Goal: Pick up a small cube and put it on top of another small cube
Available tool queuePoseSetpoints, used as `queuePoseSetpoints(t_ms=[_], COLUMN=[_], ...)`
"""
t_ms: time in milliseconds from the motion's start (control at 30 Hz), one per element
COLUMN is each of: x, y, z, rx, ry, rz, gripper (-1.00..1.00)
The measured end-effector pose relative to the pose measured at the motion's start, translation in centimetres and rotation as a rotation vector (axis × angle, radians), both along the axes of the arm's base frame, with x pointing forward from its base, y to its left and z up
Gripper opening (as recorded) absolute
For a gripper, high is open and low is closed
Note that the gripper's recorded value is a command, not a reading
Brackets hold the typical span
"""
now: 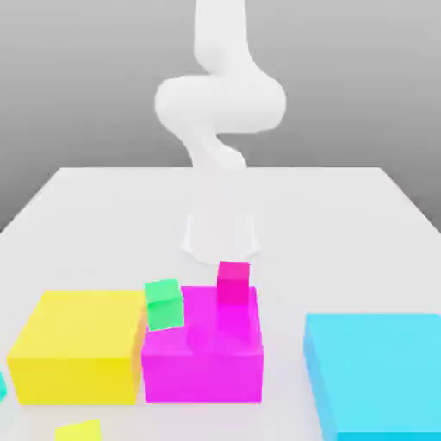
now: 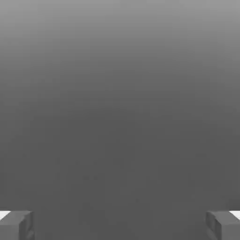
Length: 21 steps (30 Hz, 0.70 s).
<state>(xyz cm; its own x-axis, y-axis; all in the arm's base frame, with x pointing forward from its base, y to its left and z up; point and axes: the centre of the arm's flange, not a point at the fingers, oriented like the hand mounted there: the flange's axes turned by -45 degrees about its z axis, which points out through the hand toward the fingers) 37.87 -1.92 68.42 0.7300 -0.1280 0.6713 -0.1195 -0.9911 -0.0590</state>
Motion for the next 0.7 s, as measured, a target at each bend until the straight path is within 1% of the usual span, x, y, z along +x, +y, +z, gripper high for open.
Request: queuePoseSetpoints(t_ms=[167,367,533,700], x=[5.6,10.0,11.6,10.8], y=[-4.9,-11.8,-17.9,-24.6], z=[-6.3,-14.9,-22.9,-31.6], rx=[0.107,0.23,0.33,0.432], ry=[0.113,0.231,0.321,0.4], rz=[-0.229,-0.507,-0.747,-1.01], gripper=[0.0,0.0,0.0,0.0])
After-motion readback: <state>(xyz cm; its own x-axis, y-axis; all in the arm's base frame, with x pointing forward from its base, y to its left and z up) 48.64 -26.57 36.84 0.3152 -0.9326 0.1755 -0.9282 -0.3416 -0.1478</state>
